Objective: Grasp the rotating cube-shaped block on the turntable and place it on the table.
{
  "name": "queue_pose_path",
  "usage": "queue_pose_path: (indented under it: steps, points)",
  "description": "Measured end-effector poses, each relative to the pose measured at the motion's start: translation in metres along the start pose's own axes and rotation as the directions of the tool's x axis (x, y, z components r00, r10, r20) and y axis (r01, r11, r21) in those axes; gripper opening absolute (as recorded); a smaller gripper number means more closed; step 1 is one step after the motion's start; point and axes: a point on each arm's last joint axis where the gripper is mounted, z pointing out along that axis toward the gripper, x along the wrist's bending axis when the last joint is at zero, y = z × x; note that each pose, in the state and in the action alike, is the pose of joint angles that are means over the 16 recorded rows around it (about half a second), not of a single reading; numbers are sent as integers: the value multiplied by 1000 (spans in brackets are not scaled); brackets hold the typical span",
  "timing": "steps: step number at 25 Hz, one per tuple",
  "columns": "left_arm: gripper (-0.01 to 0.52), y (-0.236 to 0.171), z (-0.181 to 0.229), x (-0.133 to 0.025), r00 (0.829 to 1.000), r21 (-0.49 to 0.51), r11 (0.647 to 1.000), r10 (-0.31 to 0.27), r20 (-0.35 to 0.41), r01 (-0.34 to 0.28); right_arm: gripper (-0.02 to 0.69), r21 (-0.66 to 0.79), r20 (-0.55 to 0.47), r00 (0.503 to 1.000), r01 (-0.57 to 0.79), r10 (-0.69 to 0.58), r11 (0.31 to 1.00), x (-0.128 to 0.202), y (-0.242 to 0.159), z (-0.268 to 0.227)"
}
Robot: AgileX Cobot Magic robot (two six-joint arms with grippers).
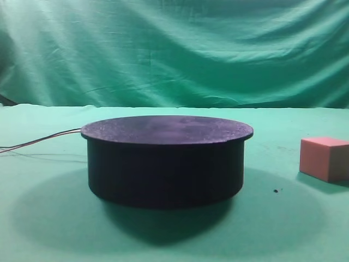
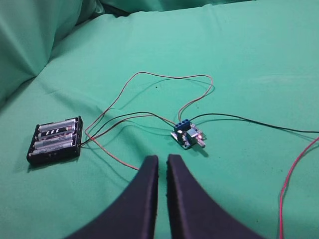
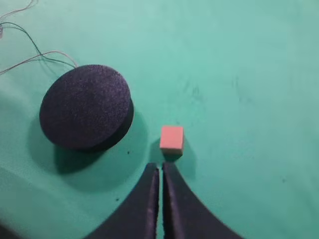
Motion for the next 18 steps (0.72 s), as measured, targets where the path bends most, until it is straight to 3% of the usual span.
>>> queue_pose_path:
  steps: [10, 18]
  points:
    - [0, 0, 0, 0, 1000, 0, 1000, 0, 0, 0, 0, -229, 213, 974, -20, 71, 973, -14, -82, 16]
    - [0, 0, 0, 0, 1000, 0, 1000, 0, 0, 0, 0, -262, 258, 960, -39, 109, 964, -13, -121, 27]
